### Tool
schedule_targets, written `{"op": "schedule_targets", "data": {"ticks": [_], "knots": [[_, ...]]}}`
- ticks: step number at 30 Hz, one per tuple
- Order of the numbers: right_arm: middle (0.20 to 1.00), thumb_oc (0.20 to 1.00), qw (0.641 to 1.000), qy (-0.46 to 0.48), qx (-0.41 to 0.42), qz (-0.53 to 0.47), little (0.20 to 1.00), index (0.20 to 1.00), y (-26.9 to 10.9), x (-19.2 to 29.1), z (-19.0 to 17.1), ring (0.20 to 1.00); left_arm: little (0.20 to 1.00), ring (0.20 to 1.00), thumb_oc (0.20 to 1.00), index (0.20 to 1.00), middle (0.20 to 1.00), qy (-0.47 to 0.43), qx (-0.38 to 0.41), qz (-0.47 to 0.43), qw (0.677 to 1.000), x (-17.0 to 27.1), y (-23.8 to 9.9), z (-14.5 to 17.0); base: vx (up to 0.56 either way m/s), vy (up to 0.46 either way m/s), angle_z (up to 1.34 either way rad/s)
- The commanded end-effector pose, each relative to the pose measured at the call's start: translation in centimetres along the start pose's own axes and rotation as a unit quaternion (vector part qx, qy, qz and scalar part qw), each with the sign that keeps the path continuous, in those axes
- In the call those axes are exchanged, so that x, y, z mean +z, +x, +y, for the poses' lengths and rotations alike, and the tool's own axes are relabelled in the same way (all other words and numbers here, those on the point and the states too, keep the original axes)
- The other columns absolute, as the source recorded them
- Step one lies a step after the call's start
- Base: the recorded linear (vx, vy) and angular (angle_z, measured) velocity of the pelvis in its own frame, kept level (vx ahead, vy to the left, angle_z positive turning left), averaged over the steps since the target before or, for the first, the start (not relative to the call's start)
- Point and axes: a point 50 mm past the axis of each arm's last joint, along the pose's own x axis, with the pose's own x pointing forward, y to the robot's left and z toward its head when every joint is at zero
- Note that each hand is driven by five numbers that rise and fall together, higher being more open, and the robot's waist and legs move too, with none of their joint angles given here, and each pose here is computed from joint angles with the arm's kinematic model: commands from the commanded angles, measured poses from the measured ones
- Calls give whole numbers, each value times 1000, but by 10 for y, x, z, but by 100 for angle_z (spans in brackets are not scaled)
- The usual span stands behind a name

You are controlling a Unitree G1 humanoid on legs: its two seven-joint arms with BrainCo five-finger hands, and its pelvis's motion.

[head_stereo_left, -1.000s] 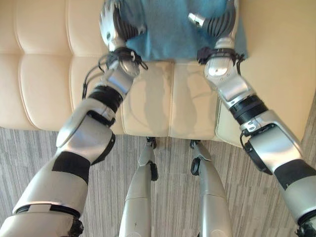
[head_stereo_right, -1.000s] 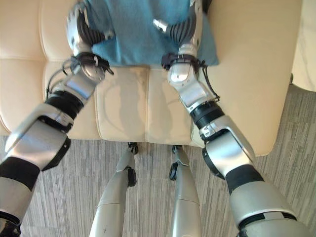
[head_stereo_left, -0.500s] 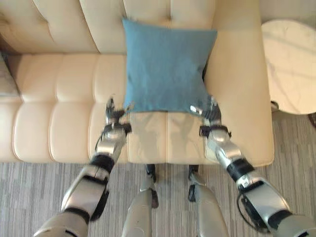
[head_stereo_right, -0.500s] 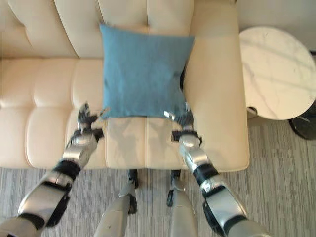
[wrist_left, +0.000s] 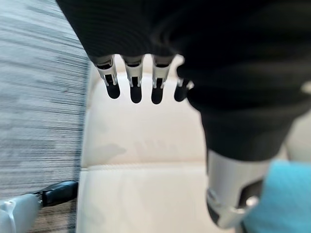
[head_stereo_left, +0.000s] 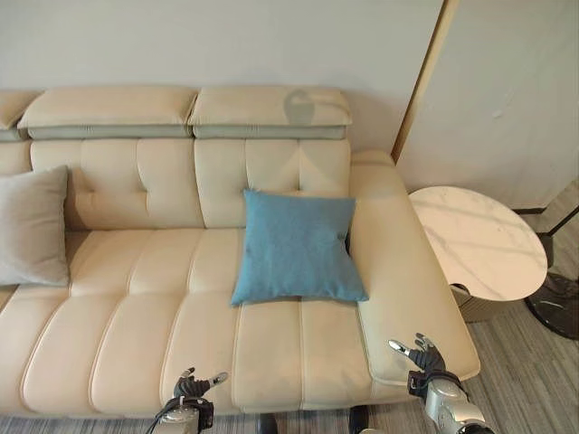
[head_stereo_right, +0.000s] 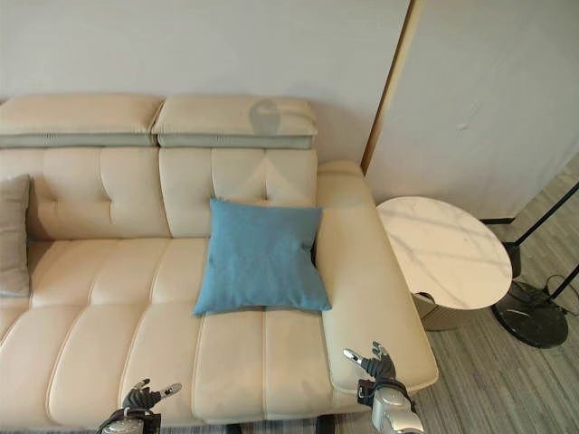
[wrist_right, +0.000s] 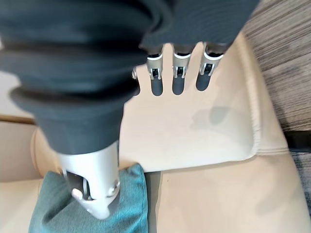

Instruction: Pick up all the scattered cushions and arrange them neatly on the sofa.

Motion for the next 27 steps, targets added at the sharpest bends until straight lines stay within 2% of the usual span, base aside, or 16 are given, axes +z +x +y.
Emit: {"op": "schedule_targets", "data": {"ticks": [1,12,18,23,27], "knots": [[1000,1000,999,-5,-4,-44,1000,1000,9,31,-1,1000,1000,1000,1000,1000,1000,6,-12,-41,999,29,5,-10,-133,101,-15],[1000,1000,999,19,-36,35,1000,1000,5,-11,-24,1000,1000,1000,1000,1000,1000,20,-21,-41,999,20,2,-2,-152,-31,-19],[1000,1000,998,27,-43,39,1000,1000,3,-13,-28,1000,1000,1000,1000,1000,1000,-52,-8,-9,999,7,1,4,-254,-211,-25],[1000,1000,998,6,-43,37,1000,1000,4,-12,-30,1000,1000,1000,1000,1000,1000,-110,-27,-6,994,9,-1,-10,-495,-267,20],[1000,1000,998,-14,-18,58,1000,1000,2,-21,-21,1000,1000,1000,1000,1000,1000,-162,-33,47,985,-15,-5,-15,-186,-72,2]]}}
